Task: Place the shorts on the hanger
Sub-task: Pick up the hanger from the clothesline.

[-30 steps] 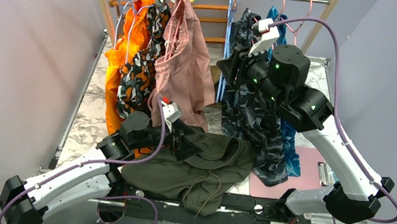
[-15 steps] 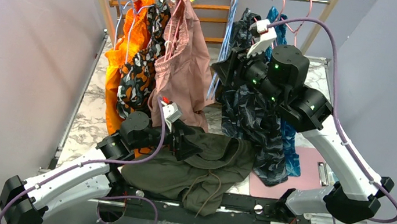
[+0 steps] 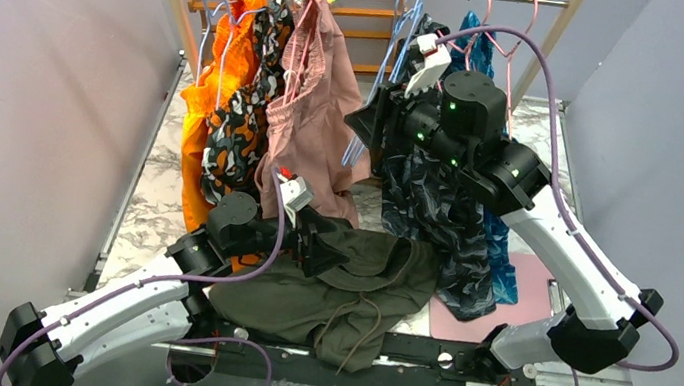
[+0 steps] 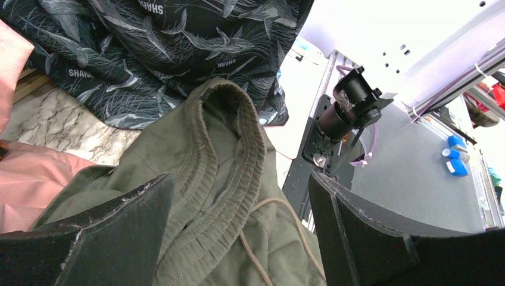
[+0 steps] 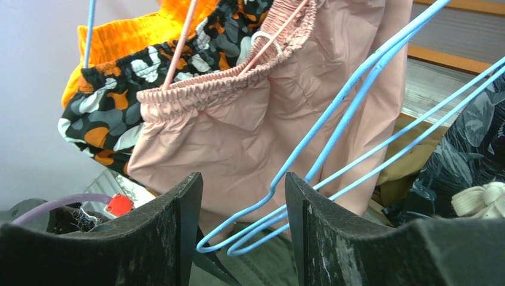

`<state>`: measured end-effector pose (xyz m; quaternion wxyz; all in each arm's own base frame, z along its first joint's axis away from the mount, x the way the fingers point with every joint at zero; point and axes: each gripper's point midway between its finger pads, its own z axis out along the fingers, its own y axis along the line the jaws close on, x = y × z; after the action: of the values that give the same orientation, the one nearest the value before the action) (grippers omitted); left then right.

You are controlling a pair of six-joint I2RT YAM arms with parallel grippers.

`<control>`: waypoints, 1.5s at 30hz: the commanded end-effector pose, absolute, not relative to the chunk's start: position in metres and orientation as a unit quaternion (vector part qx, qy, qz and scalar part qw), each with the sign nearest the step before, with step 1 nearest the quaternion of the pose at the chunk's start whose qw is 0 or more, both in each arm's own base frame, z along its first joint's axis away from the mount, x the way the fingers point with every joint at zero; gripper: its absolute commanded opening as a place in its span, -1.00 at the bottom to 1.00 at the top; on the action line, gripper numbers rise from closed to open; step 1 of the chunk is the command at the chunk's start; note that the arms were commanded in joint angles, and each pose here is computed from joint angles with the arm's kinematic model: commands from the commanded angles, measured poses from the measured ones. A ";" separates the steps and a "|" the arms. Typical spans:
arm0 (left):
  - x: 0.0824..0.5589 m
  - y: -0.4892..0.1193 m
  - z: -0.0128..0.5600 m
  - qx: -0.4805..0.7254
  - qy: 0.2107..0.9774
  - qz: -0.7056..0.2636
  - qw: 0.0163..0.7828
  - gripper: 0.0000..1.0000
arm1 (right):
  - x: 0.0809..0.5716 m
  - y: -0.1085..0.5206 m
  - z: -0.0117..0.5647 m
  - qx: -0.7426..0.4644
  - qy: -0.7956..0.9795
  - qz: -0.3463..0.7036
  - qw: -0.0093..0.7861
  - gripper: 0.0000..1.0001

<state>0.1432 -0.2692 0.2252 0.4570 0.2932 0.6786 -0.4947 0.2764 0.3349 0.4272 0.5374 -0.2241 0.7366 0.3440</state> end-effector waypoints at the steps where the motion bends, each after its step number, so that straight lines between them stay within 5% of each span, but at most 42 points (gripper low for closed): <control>1: 0.143 -0.269 0.227 0.299 0.671 -0.495 0.464 0.70 | 0.289 0.327 0.433 -0.194 0.741 0.325 0.555 0.13; 31: 0.143 -0.268 0.224 0.296 0.676 -0.495 0.458 0.68 | 0.298 0.240 0.419 -0.119 0.784 0.170 0.586 0.22; 45: 0.142 -0.270 0.222 0.300 0.678 -0.496 0.452 0.68 | 0.252 0.283 0.474 -0.201 0.727 0.334 0.565 0.22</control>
<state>0.1442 -0.2701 0.2215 0.4523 0.2927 0.6833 -0.4928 0.2562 0.2577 0.4786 0.5940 -0.1666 0.7287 0.2973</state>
